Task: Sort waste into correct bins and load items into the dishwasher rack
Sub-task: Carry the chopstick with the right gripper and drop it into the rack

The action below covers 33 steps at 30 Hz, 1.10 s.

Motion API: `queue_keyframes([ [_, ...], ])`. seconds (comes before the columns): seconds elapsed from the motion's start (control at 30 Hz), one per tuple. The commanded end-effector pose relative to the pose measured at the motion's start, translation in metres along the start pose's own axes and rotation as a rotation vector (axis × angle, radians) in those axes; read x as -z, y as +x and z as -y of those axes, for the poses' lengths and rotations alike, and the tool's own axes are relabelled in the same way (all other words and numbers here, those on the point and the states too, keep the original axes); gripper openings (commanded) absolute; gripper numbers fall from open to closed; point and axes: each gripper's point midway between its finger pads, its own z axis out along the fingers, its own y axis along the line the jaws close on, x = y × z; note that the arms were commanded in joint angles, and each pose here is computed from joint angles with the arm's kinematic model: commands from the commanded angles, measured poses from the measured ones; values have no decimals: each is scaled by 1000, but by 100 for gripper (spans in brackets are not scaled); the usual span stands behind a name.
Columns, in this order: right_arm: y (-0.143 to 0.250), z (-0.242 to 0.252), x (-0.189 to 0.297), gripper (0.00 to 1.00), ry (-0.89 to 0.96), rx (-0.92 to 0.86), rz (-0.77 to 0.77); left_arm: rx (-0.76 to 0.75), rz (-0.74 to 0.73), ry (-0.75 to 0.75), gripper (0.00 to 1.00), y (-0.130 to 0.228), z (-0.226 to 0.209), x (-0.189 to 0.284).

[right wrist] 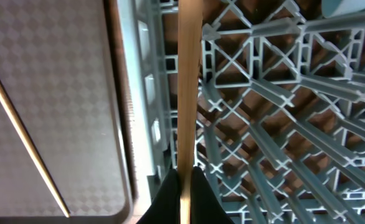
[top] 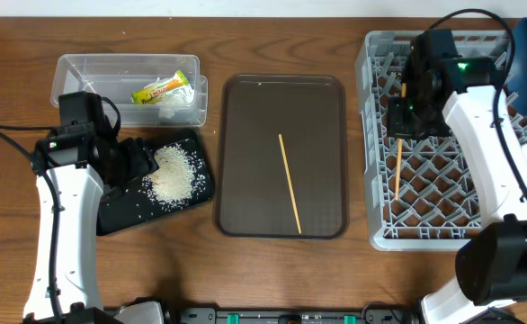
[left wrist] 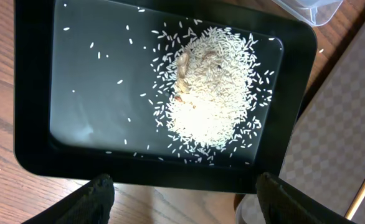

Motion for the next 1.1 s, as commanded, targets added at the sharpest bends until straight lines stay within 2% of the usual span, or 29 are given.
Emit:
queue_keyframes([
  [0.0,2,6,-6,1,5,41,-20,8,12,1,76,-2,0,4],
  [0.4,7,-1,-52,1,4,51,-148,8,12,1,76,-2,0,4],
  [0.9,1,-19,-94,1,-34,90,-187,8,11,1,76,-2,0,4],
  [1.07,2,-19,-94,9,-34,90,-187,8,11,0,76,-2,0,4],
])
